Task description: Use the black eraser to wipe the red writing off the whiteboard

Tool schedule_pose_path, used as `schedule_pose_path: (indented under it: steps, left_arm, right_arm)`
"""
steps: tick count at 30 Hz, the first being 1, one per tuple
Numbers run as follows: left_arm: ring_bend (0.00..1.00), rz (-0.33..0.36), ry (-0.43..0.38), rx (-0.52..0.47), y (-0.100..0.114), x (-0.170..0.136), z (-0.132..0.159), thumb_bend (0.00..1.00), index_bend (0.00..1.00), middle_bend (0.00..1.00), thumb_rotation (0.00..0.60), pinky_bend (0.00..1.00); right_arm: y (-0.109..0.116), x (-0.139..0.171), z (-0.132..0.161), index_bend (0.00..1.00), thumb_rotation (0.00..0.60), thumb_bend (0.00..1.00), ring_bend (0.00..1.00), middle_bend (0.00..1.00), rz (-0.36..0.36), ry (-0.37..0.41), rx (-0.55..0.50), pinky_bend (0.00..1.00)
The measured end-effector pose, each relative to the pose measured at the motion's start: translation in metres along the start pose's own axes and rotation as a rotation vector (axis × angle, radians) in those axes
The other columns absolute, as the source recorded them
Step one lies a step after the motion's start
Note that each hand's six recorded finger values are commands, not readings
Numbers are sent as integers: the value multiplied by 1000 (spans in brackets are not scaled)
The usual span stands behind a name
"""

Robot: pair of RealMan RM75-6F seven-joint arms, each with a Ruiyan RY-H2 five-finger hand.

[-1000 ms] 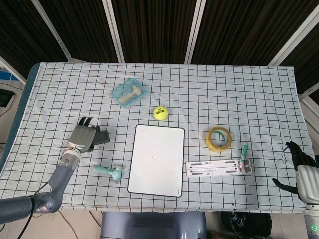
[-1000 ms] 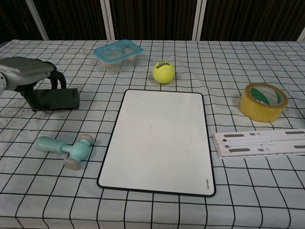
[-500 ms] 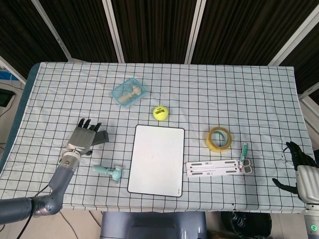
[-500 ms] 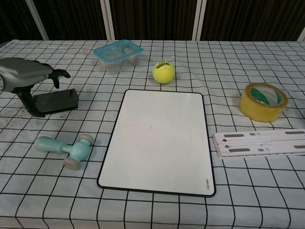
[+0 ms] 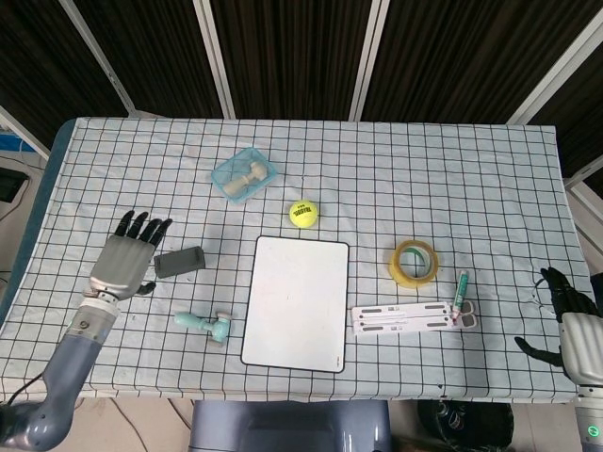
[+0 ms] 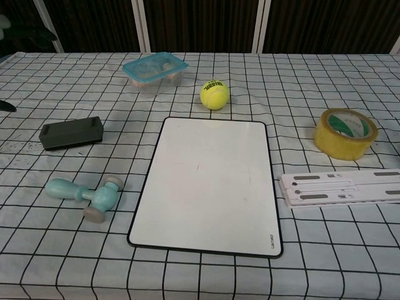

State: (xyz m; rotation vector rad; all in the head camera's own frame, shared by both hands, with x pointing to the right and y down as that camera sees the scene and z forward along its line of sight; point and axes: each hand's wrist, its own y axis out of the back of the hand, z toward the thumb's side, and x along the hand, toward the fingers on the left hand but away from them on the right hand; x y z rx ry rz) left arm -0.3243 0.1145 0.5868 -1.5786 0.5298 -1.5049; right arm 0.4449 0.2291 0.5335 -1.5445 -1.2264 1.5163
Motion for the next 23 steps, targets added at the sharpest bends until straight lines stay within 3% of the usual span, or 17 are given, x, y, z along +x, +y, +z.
schedule_pose_path:
  steps: [10, 19, 23]
  left_arm:
    - [0, 86, -39, -43, 6, -68, -29, 37, 0, 51, 600, 0]
    - [0, 128, -58, -54, -8, -125, -61, 37, 0, 51, 600, 0]
    - [0, 137, -43, -53, -10, -135, -71, 38, 0, 51, 600, 0]
  right_arm:
    - [2, 0, 1, 59, 600, 73, 187, 88, -16, 12, 30, 212]
    - [4, 0, 3, 60, 600, 63, 179, 81, -33, 31, 65, 212]
    - [4, -1, 2, 60, 600, 62, 179, 80, -34, 31, 62, 212]
